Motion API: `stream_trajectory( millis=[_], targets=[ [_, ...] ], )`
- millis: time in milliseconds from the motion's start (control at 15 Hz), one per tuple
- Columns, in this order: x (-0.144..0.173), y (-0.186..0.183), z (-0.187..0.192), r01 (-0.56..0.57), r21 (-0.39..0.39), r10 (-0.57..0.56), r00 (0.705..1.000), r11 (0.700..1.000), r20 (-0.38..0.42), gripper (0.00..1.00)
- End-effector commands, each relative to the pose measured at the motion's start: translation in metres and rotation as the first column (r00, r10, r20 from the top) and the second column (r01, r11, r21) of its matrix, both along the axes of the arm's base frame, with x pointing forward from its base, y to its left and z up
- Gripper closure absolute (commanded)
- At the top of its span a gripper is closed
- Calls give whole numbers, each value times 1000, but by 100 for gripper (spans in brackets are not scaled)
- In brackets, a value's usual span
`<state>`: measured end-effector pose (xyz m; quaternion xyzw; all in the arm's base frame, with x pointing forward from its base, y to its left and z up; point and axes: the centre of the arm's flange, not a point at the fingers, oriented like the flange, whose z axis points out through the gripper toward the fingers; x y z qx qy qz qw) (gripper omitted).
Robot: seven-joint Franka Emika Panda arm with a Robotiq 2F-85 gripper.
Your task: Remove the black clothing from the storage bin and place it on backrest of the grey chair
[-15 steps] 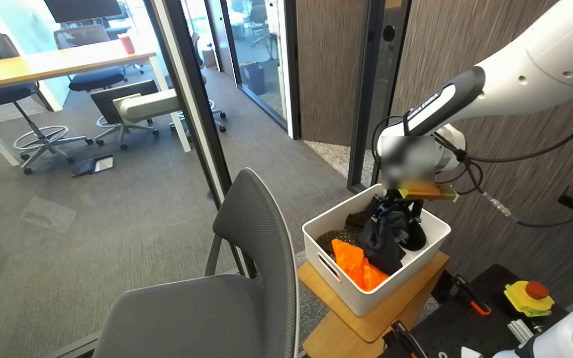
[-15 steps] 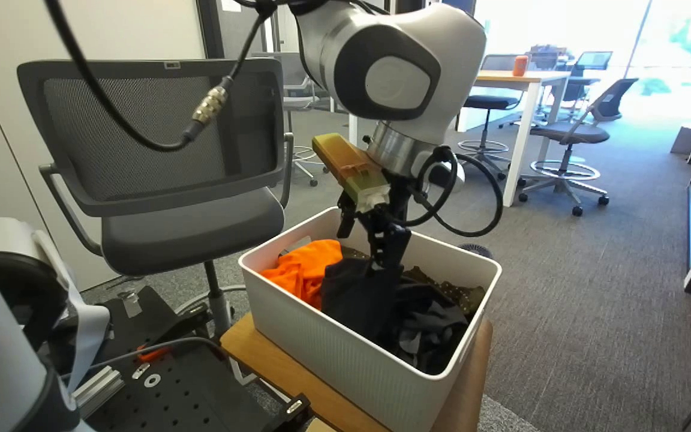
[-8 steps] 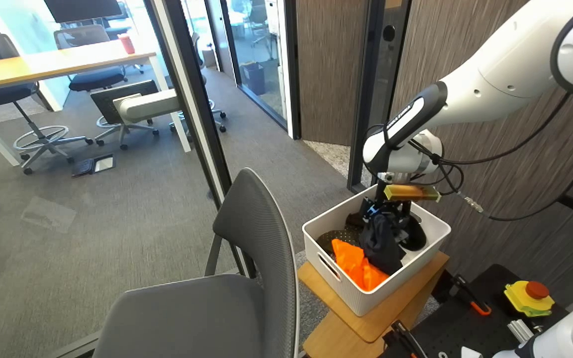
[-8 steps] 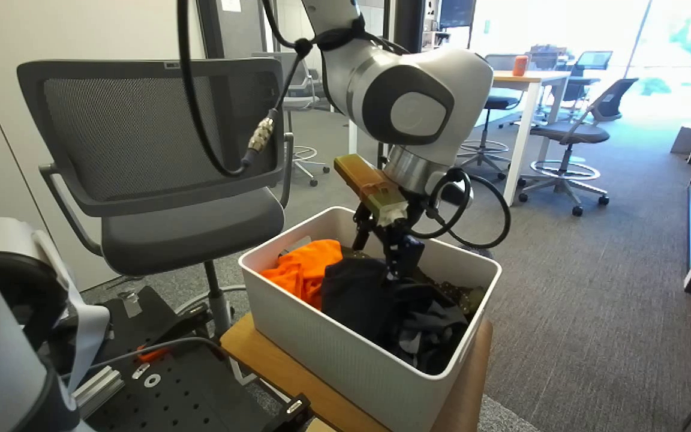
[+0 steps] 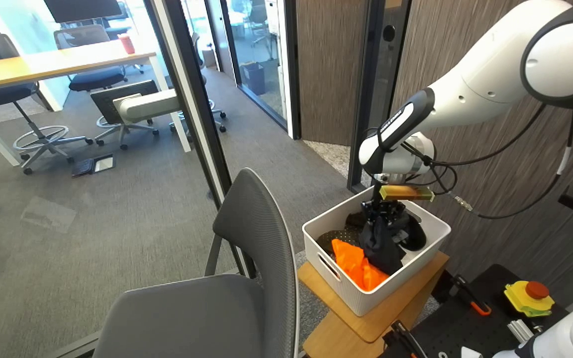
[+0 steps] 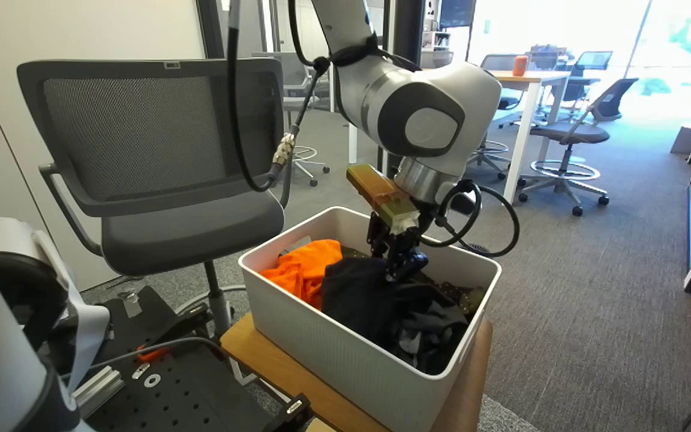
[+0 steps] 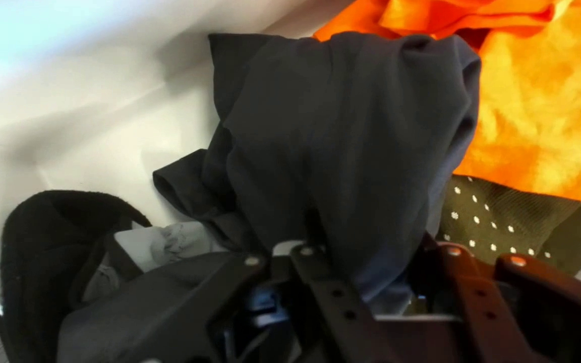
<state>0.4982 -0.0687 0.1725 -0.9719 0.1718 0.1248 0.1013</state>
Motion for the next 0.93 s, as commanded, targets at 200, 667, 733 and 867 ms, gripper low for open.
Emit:
stream_trajectory(
  millis=[200,667,733,867],
  targets=[
    [20,-3,4,19,27,-19,1000,999,-2,91],
    [35,12,101,-29,19,26,989,999,148,86],
    [36,19,125,-47,3,45,981,999,190,86],
    [38,32,168,-96,-44,104,955,994,277,87]
  ],
)
